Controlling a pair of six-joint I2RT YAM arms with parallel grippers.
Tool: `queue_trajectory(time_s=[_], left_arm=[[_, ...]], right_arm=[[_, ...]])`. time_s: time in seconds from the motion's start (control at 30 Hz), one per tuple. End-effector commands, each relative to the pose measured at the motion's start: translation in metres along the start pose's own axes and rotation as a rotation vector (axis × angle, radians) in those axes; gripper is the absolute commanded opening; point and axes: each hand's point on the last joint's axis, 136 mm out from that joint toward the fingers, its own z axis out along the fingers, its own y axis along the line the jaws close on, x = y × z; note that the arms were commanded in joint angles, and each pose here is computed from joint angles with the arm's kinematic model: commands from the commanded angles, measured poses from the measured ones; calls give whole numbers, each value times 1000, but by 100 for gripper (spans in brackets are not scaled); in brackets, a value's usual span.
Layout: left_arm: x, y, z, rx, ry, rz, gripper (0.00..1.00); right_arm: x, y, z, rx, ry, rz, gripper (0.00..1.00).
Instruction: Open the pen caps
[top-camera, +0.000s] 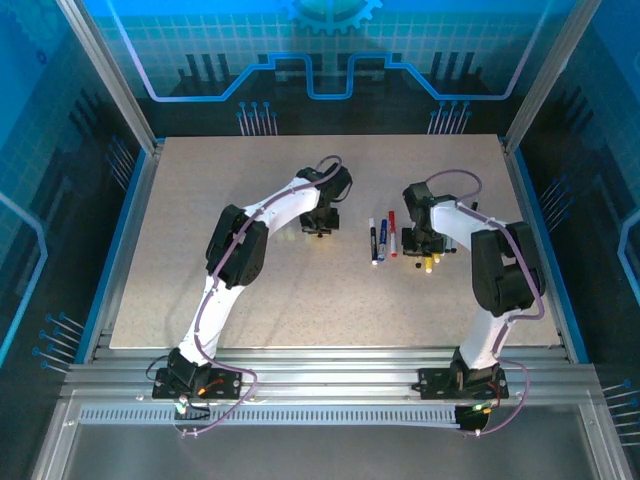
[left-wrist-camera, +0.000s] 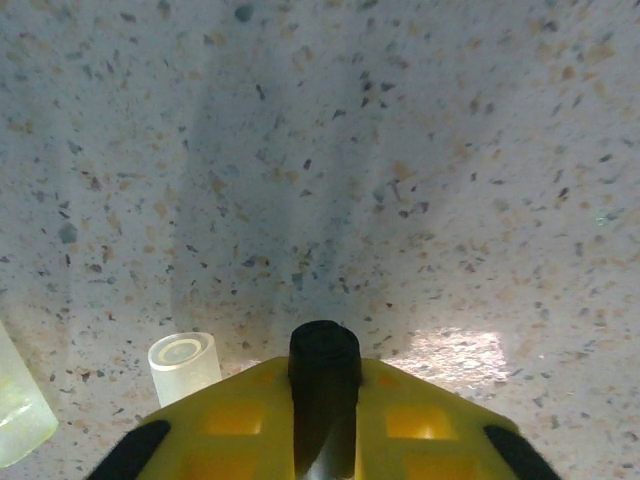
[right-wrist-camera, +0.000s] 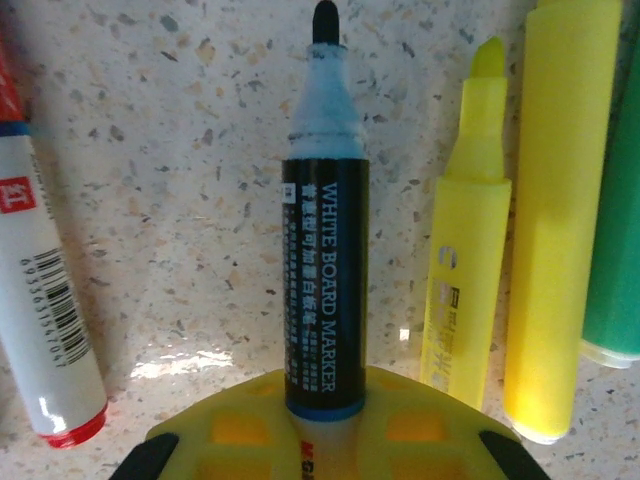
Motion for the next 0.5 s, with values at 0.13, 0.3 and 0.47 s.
queue_trajectory(time_s=[0.13,0.3,0.47], left_arm=[[9,9,15,-24,45,-11,23],[7,9,11,-29,35,-7,27],[5,10,6,-29,24,-7,32]], right_arm=[[6,-7,4,94,33,-30,30],[9,-10,4,135,44,-36,32],[8,-14,-3,171,25,-36,35]])
